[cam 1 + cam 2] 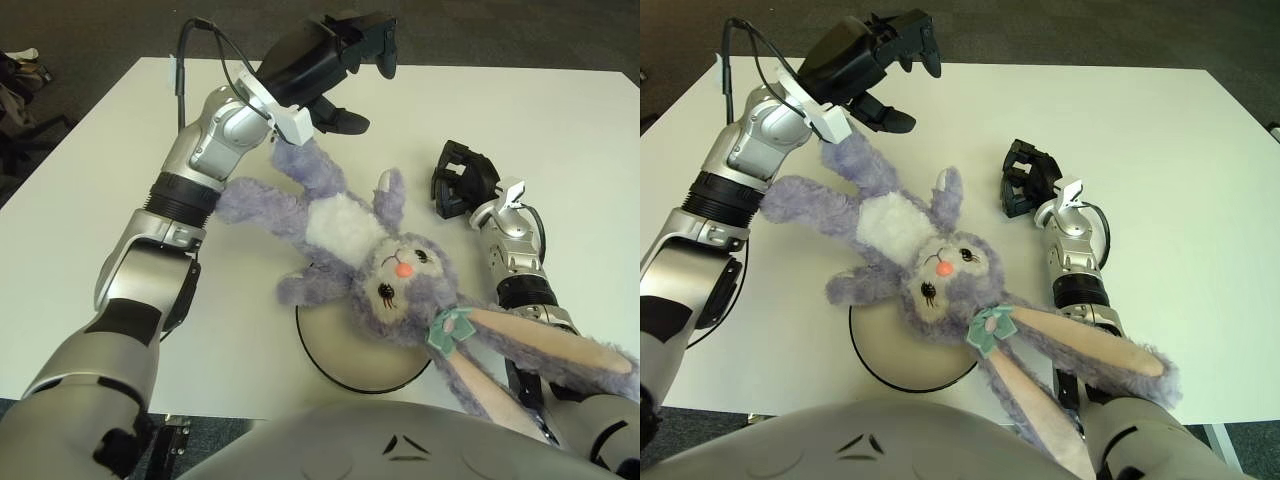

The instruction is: Put the doll into the plate.

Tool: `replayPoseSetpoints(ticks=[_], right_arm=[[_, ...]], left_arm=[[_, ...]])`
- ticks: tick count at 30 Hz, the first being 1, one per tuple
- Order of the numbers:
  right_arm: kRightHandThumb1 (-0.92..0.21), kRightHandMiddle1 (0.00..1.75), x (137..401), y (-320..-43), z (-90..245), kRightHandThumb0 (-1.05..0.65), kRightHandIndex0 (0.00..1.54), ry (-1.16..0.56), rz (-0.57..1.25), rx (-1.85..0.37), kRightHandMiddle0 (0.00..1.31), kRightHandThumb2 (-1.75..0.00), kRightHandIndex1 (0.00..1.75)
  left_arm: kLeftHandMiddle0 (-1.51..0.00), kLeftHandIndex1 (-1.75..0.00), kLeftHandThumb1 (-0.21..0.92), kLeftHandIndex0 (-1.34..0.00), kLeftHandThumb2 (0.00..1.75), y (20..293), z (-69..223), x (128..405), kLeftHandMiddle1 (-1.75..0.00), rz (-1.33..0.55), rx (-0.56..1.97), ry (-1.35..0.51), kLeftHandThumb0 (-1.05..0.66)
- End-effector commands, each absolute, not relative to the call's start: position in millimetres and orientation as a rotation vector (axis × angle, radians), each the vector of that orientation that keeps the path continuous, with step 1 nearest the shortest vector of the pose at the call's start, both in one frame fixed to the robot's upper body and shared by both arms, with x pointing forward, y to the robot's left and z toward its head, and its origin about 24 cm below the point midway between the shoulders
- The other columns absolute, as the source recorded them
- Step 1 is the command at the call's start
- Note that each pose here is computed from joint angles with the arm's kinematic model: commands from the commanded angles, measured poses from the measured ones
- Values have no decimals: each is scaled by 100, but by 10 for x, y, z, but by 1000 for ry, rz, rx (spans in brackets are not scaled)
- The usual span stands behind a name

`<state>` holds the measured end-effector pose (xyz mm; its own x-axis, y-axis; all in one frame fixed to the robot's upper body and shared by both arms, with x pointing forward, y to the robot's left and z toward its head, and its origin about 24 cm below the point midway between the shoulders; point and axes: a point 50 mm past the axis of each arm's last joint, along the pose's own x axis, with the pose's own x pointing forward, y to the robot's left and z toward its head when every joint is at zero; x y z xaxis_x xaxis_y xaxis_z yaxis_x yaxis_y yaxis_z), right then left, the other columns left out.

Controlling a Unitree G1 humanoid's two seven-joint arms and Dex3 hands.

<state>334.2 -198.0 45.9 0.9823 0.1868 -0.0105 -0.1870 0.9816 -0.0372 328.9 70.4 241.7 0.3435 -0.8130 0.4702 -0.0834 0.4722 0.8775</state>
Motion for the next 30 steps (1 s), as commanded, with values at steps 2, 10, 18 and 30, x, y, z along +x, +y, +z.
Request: replayPoseSetpoints(ticks=[2,10,18,30], right_arm=[[7,175,3082,-2063,-51,-1,90,240,163,-23,67,-175,172],[6,175,3087,-2079,-52,-1,89,242,159,-30,67,-175,174],[6,174,3089,-2075,-56,-1,89,244,162,-31,67,-175,175],[6,175,3095,-2082,-54,-1,89,241,161,-30,67,-175,174]], left_arm=[[-34,-174,90,-5,51,690,2478,3329,-156,-596,1010,-1159,-1],[-27,-175,92,-17,52,791,2571,3437,-119,-505,1107,-1150,-31],[-31,-175,92,-19,52,828,2651,3407,-143,-417,1066,-1184,-35],[-48,-171,92,-23,48,935,2757,3326,-174,-283,1078,-1189,-35]])
